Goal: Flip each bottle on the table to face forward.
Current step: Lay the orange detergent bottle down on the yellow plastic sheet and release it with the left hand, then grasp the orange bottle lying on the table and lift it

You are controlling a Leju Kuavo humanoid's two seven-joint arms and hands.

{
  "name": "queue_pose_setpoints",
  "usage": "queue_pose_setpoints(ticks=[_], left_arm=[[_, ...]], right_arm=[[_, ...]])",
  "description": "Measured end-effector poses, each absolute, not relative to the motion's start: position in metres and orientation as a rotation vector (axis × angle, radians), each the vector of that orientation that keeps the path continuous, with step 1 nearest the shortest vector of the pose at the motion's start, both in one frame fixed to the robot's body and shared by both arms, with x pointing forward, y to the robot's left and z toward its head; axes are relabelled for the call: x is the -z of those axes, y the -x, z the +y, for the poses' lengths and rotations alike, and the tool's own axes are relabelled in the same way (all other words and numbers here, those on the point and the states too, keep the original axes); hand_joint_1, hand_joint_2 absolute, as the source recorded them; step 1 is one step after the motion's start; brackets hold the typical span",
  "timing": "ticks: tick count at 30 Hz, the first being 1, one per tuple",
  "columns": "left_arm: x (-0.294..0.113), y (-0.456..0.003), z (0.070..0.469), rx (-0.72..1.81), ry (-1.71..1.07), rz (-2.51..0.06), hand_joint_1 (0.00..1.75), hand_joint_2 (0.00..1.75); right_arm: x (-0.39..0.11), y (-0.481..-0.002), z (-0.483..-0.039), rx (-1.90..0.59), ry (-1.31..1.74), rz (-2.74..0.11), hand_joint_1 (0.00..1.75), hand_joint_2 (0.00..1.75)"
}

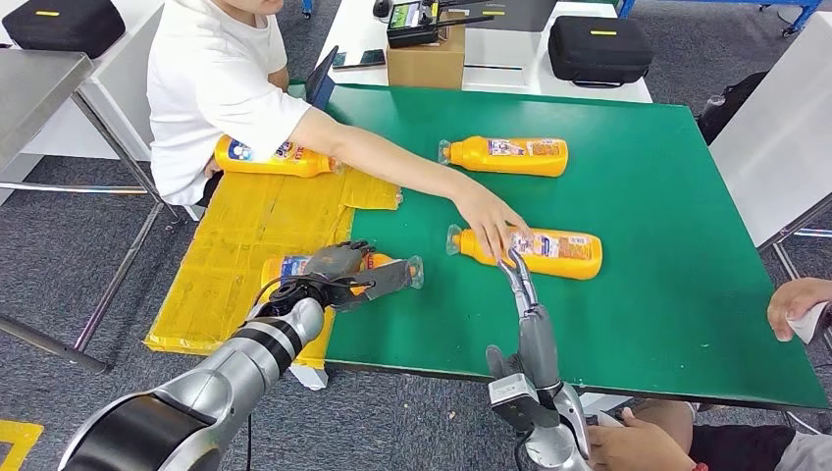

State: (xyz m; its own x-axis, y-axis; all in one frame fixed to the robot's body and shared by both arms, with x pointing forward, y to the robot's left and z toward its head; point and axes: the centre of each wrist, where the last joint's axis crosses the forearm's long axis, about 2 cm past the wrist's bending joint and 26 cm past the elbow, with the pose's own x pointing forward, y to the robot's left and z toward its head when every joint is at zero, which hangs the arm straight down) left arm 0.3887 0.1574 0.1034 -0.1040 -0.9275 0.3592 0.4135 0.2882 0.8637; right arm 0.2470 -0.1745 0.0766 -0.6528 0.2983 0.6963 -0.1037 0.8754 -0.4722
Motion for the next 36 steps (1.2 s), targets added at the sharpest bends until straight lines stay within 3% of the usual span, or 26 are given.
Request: queue_pose_setpoints(ticks=[2,4,13,16,20,24,29,36], left_arm=[[-0.103,-0.389,0.158,1.251,-0.606,-1.166,0.17,1.75],[-0.102,-0.389,0.159,1.256,-0.621,-1.165,0.00,1.75],[-0.101,-0.389,0.162,1.306,-0.528,-1.214,0.00,1.75],[-0.097,-0.384,0.158,1.256,-0.325,-1.340,0.00,1.75],[-0.087,-0.367,0.147,0.990,0.075,-1.578,0.00,1.75],[-0.086,-0.350,0.137,0.701,0.296,-1.734,0.00,1.75],[-0.103,-0.326,0.130,0.354,0.482,-1.873,0.00,1.75],[-0.131,-0.302,0.134,0.211,0.627,-2.005,0.00,1.75]], right_arm=[[-0.076,-0.247,-0.175,-0.614,0.142,-2.199,0.00,0.00],[-0.075,-0.247,-0.175,-0.615,0.147,-2.196,0.00,0.00],[-0.072,-0.247,-0.178,-0.611,0.174,-2.190,0.00,0.00],[-0.071,-0.247,-0.181,-0.593,0.194,-2.189,0.00,0.00],[-0.069,-0.246,-0.186,-0.565,0.234,-2.192,0.00,0.00],[-0.067,-0.244,-0.189,-0.575,0.285,-2.202,0.00,1.75],[-0.061,-0.235,-0.192,-0.597,0.306,-2.193,0.00,1.75],[-0.059,-0.231,-0.203,-0.669,0.346,-2.183,0.00,1.75]])
